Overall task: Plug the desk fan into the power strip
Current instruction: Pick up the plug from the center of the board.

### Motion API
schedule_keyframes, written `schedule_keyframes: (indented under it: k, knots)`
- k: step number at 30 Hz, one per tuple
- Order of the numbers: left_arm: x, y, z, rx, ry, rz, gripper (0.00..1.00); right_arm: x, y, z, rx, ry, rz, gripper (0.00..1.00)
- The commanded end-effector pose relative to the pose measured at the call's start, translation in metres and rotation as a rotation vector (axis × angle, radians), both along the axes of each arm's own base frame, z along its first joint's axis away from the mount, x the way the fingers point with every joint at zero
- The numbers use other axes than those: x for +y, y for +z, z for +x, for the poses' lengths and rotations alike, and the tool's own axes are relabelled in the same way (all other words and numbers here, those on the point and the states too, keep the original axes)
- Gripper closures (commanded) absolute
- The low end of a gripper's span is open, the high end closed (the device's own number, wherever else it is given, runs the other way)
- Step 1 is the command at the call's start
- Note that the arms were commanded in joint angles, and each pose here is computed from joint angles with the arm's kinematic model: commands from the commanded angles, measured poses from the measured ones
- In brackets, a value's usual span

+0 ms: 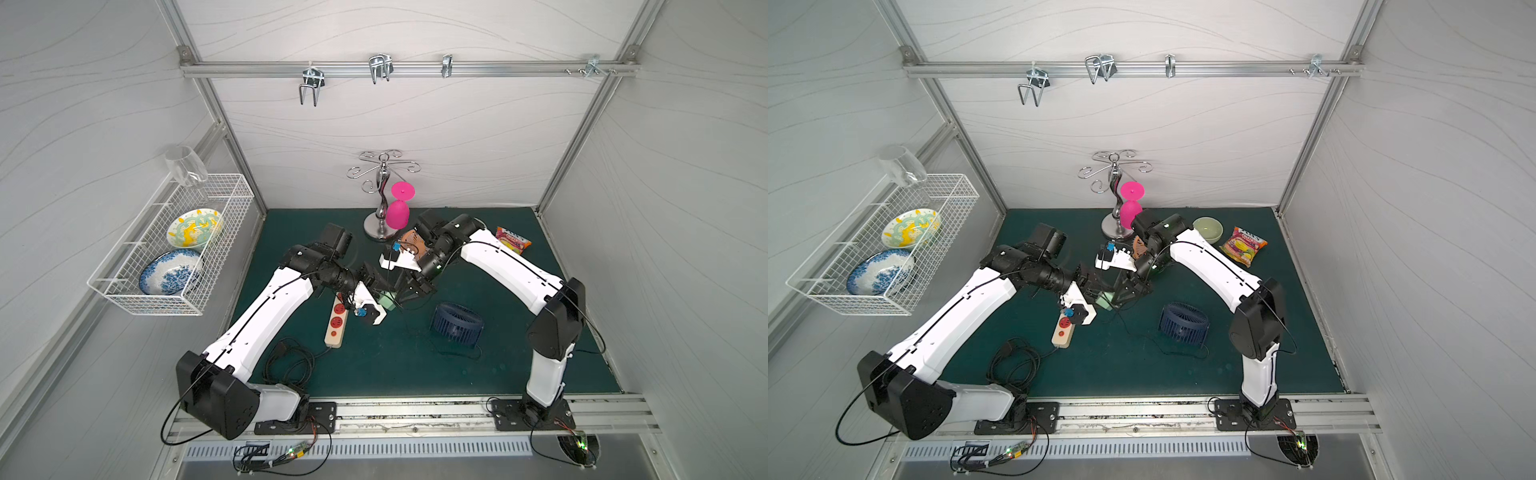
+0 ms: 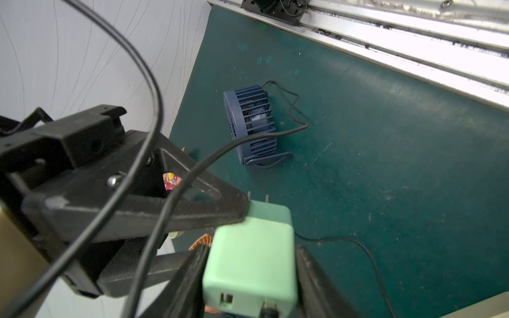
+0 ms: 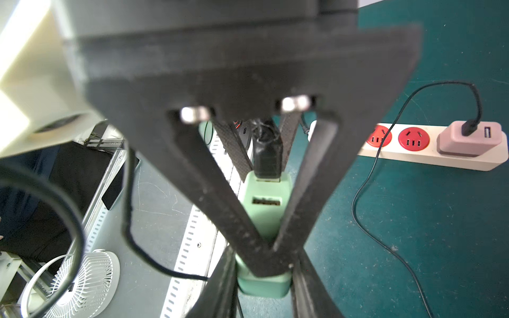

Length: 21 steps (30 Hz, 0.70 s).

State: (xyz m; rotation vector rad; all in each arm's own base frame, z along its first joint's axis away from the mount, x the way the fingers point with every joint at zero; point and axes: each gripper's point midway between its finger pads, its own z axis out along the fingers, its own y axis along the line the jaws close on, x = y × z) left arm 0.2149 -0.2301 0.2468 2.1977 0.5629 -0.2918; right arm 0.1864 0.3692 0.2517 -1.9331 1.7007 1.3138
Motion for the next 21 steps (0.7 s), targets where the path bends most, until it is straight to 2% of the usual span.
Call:
schedule_keyframes:
  k: [1,5,8,9,13,21]
  knots:
    - [-0.005,0.009,-0.001,-0.009,0.002,-0.026,0.56,0.002,0.01,0.0,0.002,-0.002,0.022,1.0]
    - [-0.004,0.009,0.001,-0.016,0.006,-0.021,0.65,0.001,0.008,0.0,0.0,-0.011,0.018,1.0]
    - [-0.004,0.013,0.001,-0.001,0.031,-0.023,0.77,0.001,0.006,0.006,-0.01,-0.044,-0.003,1.0]
    - [-0.003,0.012,0.002,-0.001,0.036,-0.015,0.79,0.0,0.007,0.006,-0.014,-0.05,0.001,0.97]
    - [0.0,0.009,0.007,-0.001,0.078,0.009,0.86,-0.003,0.007,0.011,-0.053,-0.092,0.001,0.66]
    - [0.012,0.001,0.016,0.026,0.186,0.081,0.92,-0.03,0.022,0.04,-0.14,-0.3,0.042,0.39]
